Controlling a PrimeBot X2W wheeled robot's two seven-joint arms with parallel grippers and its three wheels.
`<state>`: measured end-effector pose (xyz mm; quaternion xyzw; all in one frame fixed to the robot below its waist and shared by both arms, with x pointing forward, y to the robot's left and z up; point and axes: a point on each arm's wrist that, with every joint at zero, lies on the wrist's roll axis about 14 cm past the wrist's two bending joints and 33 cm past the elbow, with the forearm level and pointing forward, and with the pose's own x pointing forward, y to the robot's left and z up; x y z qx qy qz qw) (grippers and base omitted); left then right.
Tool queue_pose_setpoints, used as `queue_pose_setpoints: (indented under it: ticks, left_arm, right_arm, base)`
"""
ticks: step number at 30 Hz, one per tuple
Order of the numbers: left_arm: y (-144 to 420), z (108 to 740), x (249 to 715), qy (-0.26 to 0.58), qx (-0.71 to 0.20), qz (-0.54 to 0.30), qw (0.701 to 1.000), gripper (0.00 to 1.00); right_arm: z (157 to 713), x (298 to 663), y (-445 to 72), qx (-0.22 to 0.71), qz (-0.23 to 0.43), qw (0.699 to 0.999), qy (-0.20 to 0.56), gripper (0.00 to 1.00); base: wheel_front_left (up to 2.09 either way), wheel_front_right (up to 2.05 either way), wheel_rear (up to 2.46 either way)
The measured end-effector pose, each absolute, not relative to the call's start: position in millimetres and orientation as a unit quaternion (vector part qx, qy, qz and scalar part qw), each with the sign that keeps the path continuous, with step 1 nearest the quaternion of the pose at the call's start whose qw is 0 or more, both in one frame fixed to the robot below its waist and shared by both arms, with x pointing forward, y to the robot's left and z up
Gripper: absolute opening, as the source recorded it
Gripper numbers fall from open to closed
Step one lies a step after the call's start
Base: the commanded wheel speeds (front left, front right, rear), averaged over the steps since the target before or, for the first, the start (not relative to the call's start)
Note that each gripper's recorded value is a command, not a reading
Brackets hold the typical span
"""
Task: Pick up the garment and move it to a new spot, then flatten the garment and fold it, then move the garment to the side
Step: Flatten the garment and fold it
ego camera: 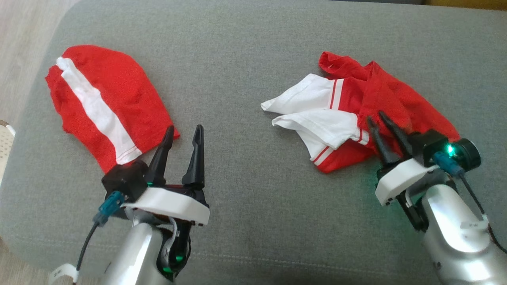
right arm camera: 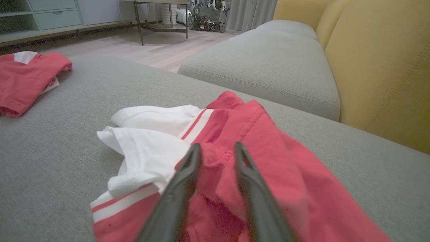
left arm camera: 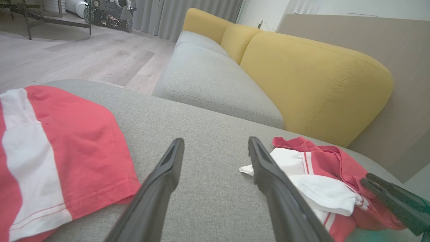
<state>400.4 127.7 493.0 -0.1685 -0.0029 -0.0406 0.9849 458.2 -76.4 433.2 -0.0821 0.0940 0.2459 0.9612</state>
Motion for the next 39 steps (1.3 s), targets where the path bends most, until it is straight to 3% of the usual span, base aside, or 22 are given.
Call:
queue_pose_setpoints:
  ticks: [7, 13, 20, 26, 30, 34, 37, 39]
  left_arm:
    - [127.0, 497.7, 397.9, -0.008, -0.172, -0.042, 0.984, 1.00]
    - [125.2, 503.3, 397.4, -0.015, -0.178, -0.045, 0.983, 1.00]
    - [123.5, 516.2, 391.9, -0.031, -0.185, -0.049, 0.981, 1.00]
    - [128.6, 513.6, 381.2, -0.028, -0.189, -0.036, 0.981, 1.00]
    - [132.6, 511.1, 382.9, -0.026, -0.191, -0.027, 0.981, 1.00]
    - [127.4, 505.0, 386.6, -0.017, -0.192, -0.033, 0.981, 1.00]
    - [121.9, 499.4, 389.8, -0.008, -0.192, -0.040, 0.981, 1.00]
    - [112.9, 492.9, 393.2, 0.003, -0.184, -0.053, 0.981, 1.00]
  right_arm:
    - [453.5, 465.1, -68.5, -0.059, 0.249, 0.964, 0.072, 0.00]
    - [521.6, 486.3, -41.4, -0.025, 0.269, 0.963, -0.008, 0.00]
    - [689.8, 502.3, -7.6, 0.081, 0.291, 0.933, -0.195, 0.00]
    - [789.8, 508.1, -72.1, 0.164, 0.209, 0.909, -0.321, 0.00]
    - [764.8, 527.6, -145.9, 0.185, 0.112, 0.928, -0.303, 0.00]
    - [660.6, 532.9, -219.1, 0.163, 0.009, 0.968, -0.193, 0.00]
    - [564.4, 508.1, -274.3, 0.169, -0.081, 0.978, -0.088, 0.00]
    - [498.7, 470.2, -322.3, 0.175, -0.167, 0.970, -0.017, 0.00]
  base:
    - [0.00, 0.00, 0.00]
    - [0.00, 0.00, 0.00]
    - [0.00, 0.00, 0.00]
    - [0.00, 0.00, 0.00]
    - [0.00, 0.00, 0.00]
    - [0.00, 0.00, 0.00]
    - [0.00, 0.00, 0.00]
    - [0.00, 0.00, 0.00]
